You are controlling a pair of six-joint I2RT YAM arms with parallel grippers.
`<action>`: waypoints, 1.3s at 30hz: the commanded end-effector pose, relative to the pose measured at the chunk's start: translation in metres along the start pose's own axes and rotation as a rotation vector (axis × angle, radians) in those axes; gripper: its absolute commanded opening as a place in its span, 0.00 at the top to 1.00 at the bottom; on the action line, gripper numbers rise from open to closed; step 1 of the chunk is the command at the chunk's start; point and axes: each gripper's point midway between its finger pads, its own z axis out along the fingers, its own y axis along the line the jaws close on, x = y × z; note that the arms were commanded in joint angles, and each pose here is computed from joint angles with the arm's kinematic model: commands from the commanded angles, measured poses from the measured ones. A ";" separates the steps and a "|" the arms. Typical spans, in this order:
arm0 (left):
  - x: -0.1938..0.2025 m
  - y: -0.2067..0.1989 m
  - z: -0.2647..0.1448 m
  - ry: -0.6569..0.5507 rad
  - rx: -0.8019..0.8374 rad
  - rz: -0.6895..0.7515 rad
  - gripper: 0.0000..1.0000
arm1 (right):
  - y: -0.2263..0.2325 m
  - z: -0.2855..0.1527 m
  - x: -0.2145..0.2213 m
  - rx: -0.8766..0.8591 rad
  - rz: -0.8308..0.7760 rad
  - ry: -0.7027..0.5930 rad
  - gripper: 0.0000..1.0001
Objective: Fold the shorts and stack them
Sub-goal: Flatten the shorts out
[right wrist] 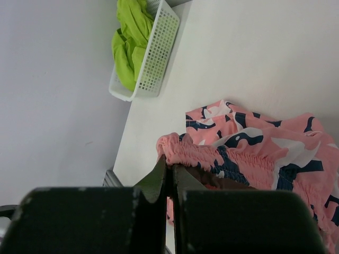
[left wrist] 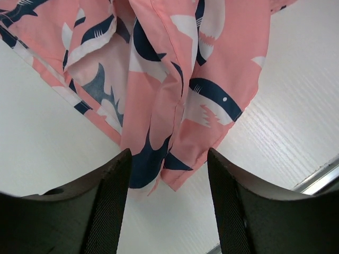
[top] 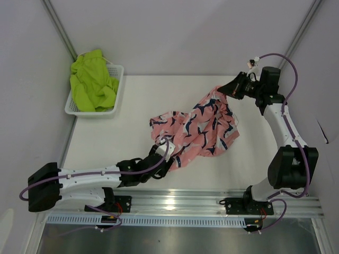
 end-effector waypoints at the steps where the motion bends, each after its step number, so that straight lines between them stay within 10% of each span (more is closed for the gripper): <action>1: -0.013 -0.008 0.001 -0.025 0.022 0.016 0.37 | 0.012 -0.001 -0.014 -0.046 -0.037 -0.027 1.00; 19: 0.006 0.001 0.024 0.091 -0.086 0.060 0.45 | 0.009 0.002 -0.013 -0.061 -0.021 -0.020 1.00; 27: 0.009 0.012 0.029 0.117 -0.115 0.018 0.64 | 0.008 0.001 -0.013 -0.065 -0.020 -0.020 1.00; 33: 0.002 0.014 0.021 0.099 -0.100 0.001 1.00 | 0.009 -0.004 -0.013 -0.068 -0.023 -0.023 1.00; 39: -0.046 0.034 -0.006 0.039 -0.101 -0.090 1.00 | 0.029 -0.024 -0.012 -0.109 -0.070 -0.061 1.00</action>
